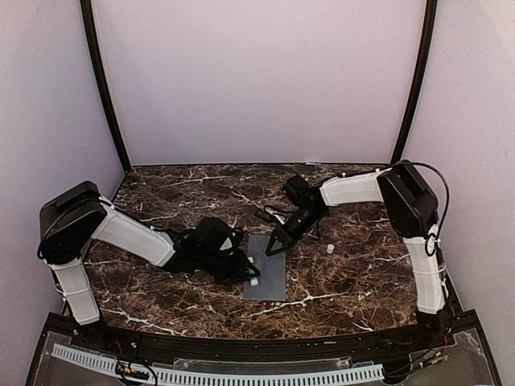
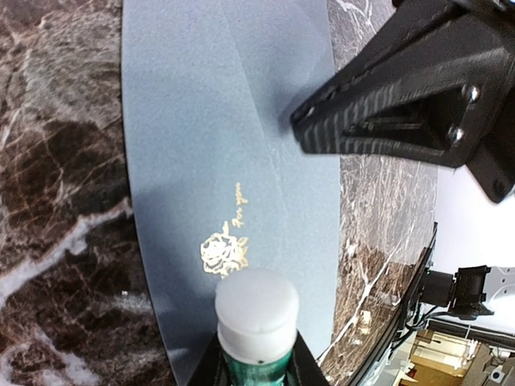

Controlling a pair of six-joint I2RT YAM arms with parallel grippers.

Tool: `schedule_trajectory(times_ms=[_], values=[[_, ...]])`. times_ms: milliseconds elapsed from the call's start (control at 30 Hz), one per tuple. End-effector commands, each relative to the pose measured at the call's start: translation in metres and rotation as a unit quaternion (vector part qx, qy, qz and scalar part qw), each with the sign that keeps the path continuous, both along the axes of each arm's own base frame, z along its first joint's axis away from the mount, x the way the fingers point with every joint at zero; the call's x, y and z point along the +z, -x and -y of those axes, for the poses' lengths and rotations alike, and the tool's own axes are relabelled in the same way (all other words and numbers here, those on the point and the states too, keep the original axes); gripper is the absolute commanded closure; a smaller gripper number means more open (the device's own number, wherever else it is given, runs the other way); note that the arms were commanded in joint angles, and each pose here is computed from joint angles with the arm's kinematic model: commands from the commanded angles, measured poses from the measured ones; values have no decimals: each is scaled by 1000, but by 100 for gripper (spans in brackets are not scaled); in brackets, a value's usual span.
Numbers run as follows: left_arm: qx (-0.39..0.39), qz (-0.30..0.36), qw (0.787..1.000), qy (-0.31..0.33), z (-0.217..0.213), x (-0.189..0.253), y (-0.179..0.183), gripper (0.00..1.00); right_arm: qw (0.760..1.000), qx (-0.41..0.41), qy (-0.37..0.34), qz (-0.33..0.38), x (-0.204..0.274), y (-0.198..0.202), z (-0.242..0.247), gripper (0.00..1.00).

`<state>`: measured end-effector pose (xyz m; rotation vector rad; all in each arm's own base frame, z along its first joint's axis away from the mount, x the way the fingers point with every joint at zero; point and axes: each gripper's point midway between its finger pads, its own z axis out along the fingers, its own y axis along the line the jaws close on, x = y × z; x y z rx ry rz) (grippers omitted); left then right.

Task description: Place the letter into the envelope and seal it

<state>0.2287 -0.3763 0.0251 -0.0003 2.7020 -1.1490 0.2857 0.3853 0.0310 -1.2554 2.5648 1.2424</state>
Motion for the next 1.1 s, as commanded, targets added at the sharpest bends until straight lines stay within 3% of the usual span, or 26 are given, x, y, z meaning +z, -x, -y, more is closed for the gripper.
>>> schedule_trajectory(times_ms=[0,167,333,467,533,600,667,733,800,867,967,1067], values=[[-31,0,999,-42,-8,-10,7,100,996,36,-65,55,61,-3,-5,98],[-106,81,991,11,26,81,-5,100,981,18,-96,165,152,-28,21,94],[-170,198,965,-30,32,178,-26,100,951,-36,-86,295,232,-64,68,79],[-175,264,947,-58,20,229,-54,100,907,-97,-55,406,294,-89,107,57],[-164,290,941,-59,13,252,-70,100,871,-144,-36,469,333,-104,133,37],[-147,320,934,-53,4,277,-85,100,821,-218,-14,528,377,-121,166,4],[-130,359,923,-48,-2,301,-98,100,787,-253,-24,562,410,-117,189,1],[-125,408,903,-36,-3,320,-104,100,775,-244,-44,582,425,-104,192,1],[-130,456,880,-20,-2,332,-104,100,791,-215,-72,568,420,-86,184,1],[-136,497,857,10,0,340,-97,100,825,-173,-116,525,401,-66,166,4],[-151,551,817,80,1,348,-75,100,876,-112,-176,436,357,-38,140,16],[-172,587,779,137,-2,350,-51,100,907,-60,-207,362,316,-15,120,27]])
